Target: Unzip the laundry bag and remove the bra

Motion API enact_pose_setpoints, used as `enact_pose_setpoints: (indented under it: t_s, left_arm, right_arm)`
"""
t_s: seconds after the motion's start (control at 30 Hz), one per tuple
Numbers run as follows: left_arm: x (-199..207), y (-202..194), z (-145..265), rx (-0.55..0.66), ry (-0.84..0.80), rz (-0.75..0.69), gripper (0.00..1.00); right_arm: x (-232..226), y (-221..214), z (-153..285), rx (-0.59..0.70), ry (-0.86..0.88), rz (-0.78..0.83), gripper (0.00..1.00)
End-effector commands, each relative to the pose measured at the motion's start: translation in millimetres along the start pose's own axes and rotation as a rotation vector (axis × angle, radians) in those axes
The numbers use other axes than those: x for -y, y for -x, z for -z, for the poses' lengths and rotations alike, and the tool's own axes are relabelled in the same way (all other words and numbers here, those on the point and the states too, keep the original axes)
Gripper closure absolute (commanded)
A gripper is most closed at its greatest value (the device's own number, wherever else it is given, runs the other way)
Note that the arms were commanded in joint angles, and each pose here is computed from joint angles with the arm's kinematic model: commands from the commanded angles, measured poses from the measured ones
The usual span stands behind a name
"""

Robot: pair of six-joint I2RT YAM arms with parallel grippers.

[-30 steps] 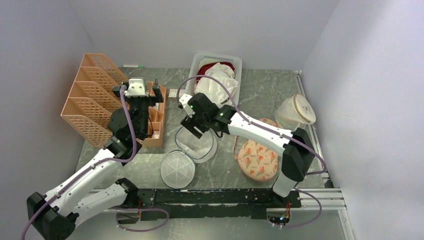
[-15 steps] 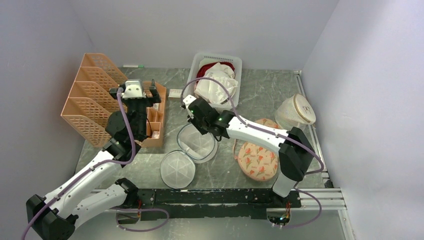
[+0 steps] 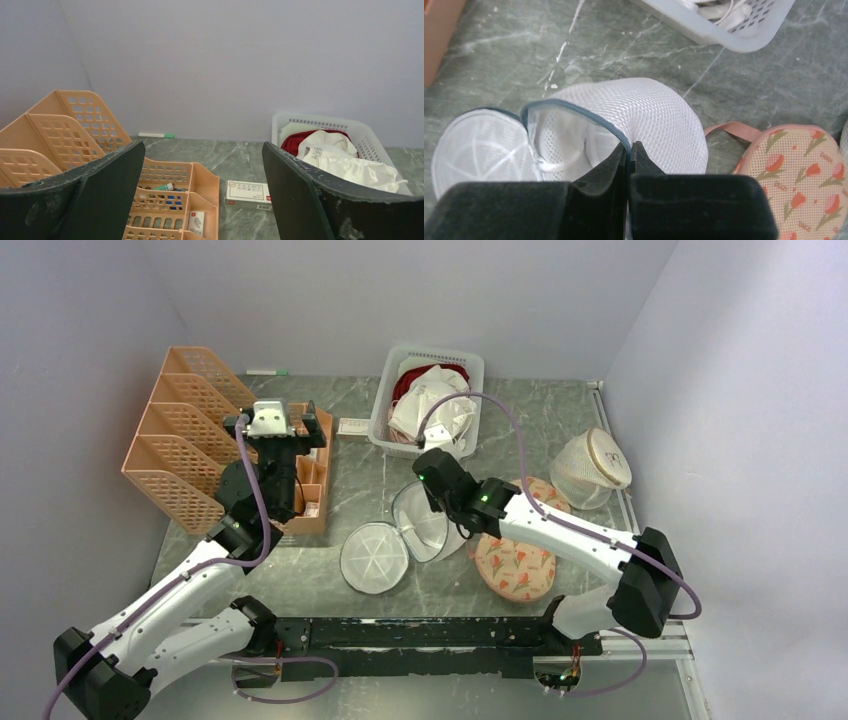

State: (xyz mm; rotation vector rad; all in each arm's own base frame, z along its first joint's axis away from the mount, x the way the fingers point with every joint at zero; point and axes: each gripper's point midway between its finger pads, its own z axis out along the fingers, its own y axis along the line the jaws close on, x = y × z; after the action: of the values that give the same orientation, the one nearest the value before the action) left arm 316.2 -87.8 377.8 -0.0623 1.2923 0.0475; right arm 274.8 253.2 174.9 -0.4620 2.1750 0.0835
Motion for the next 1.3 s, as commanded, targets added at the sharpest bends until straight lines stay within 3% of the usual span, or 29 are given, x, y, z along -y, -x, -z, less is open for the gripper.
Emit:
enact_pose_setpoints:
  t_s: [0.0, 0.33, 0.47, 0.6, 0.7, 0.87, 1.03, 1.17, 1.27]
  left_arm:
    - [5, 12, -2, 0.018, -0.033, 0.053, 0.02]
    - [9, 8, -3, 0.002, -0.038, 0.048, 0.01]
    - [8, 9, -3, 0.004, -0.035, 0.05, 0.01]
    - [5, 11, -3, 0.01, -0.025, 0.045, 0.0]
    - [-3, 18, -1, 0.031, 0.001, 0.046, 0.0]
    - [-14, 28, 5, 0.062, 0.032, 0.048, 0.01]
    - [-17, 28, 4, 0.063, 0.044, 0.042, 0.01]
    - [-17, 28, 5, 0.065, 0.043, 0.045, 0.01]
    - [-16, 27, 5, 0.063, 0.042, 0.044, 0.01]
  right_arm:
    - [6, -6, -18, 0.046, 0.012, -0.002, 0.99]
    - [13, 7, -30, 0.051, 0.122, -0.096, 0.97]
    - [38, 3, -26, 0.005, 0.002, -0.047, 0.74]
    - [50, 17, 0, 0.001, -0.093, 0.042, 0.4]
    - [32, 21, 23, 0.022, -0.07, 0.131, 0.16]
    - [-25, 7, 49, 0.071, 0.032, 0.339, 0.12]
    - [-98, -45, 64, 0.081, 0.241, 0.699, 0.11]
    - [-125, -89, 58, 0.14, 0.337, 0.95, 0.13]
    - [-141, -107, 56, 0.185, 0.412, 1.037, 0.15]
